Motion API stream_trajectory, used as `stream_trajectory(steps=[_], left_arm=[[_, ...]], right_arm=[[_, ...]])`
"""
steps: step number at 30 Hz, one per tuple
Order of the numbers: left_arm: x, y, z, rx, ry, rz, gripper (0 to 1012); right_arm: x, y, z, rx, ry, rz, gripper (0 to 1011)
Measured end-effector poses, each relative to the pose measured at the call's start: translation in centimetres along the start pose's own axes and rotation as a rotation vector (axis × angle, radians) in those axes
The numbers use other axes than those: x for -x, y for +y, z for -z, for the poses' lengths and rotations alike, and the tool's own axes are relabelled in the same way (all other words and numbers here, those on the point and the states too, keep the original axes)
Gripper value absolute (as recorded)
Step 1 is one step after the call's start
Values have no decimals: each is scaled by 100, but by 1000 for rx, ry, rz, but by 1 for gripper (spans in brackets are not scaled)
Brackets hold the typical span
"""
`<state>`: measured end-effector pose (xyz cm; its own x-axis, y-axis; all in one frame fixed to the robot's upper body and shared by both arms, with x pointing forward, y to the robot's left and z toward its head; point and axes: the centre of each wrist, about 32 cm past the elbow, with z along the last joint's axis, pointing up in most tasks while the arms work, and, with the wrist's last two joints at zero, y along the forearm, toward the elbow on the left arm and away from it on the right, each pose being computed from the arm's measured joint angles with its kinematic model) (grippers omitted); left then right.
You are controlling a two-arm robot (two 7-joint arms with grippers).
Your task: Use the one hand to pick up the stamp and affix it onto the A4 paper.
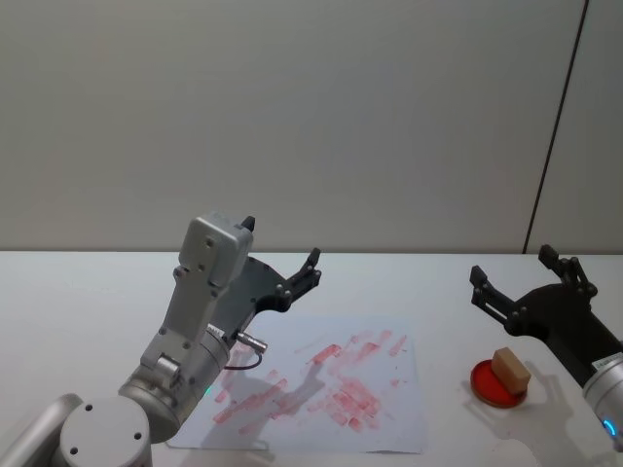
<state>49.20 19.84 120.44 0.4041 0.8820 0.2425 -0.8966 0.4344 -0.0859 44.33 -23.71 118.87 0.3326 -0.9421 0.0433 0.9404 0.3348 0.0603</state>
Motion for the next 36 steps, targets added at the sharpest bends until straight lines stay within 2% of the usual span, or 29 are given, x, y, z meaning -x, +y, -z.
stream_trajectory(steps=[36], left_arm=[[0, 0, 0, 0, 0, 0, 1002]], right_arm=[[-19, -25, 15, 12, 3, 0, 1001]])
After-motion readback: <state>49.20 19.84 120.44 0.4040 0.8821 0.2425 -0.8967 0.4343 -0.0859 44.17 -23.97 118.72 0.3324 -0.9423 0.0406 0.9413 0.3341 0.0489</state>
